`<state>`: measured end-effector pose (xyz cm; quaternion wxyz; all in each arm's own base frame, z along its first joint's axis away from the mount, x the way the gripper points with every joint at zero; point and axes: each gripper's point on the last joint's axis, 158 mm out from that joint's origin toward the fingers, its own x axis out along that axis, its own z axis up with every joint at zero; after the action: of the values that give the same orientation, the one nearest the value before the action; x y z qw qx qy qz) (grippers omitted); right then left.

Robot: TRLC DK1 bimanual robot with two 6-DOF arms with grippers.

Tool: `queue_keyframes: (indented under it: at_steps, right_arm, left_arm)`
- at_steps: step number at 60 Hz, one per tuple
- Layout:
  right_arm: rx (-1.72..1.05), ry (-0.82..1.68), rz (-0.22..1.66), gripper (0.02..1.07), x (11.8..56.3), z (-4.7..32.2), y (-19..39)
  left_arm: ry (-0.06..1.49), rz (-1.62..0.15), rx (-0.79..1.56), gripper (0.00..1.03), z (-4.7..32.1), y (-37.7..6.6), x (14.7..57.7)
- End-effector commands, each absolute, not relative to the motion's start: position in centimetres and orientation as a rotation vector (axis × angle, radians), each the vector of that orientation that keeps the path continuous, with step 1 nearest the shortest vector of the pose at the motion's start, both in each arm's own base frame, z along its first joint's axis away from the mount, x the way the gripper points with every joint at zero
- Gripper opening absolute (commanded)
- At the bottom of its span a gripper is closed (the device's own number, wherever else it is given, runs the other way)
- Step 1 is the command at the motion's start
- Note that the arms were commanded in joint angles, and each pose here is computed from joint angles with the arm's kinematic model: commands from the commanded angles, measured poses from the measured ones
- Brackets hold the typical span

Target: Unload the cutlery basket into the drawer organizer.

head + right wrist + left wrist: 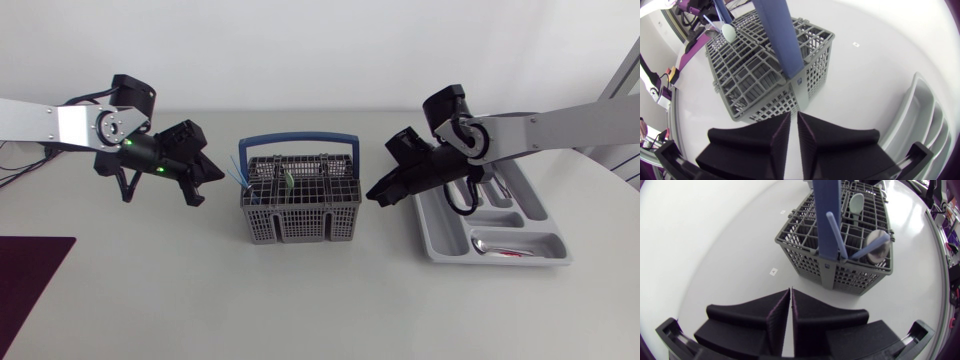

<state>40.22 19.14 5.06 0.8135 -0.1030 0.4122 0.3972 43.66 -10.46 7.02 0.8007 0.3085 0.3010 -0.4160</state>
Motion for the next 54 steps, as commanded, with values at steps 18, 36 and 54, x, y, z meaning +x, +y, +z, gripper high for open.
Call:
queue_keyframes:
  at_steps: [18, 36, 54]
  right_arm:
    - [-0.274, 0.802, 0.817, 0.88, 37.4, 7.6, 17.7]
    - [-0.286, 0.793, 0.827, 0.89, 35.6, 7.4, 17.3]
    - [-0.291, 0.795, 0.84, 0.89, 35.2, 7.2, 17.6]
  left_arm:
    - [0.572, -0.937, 0.613, 0.54, 13.3, -10.9, 37.0]
    - [0.527, -1.047, 0.67, 0.6, 13.9, -13.7, 35.1]
    - [0.544, -1.093, 0.671, 0.6, 12.8, -15.2, 36.2]
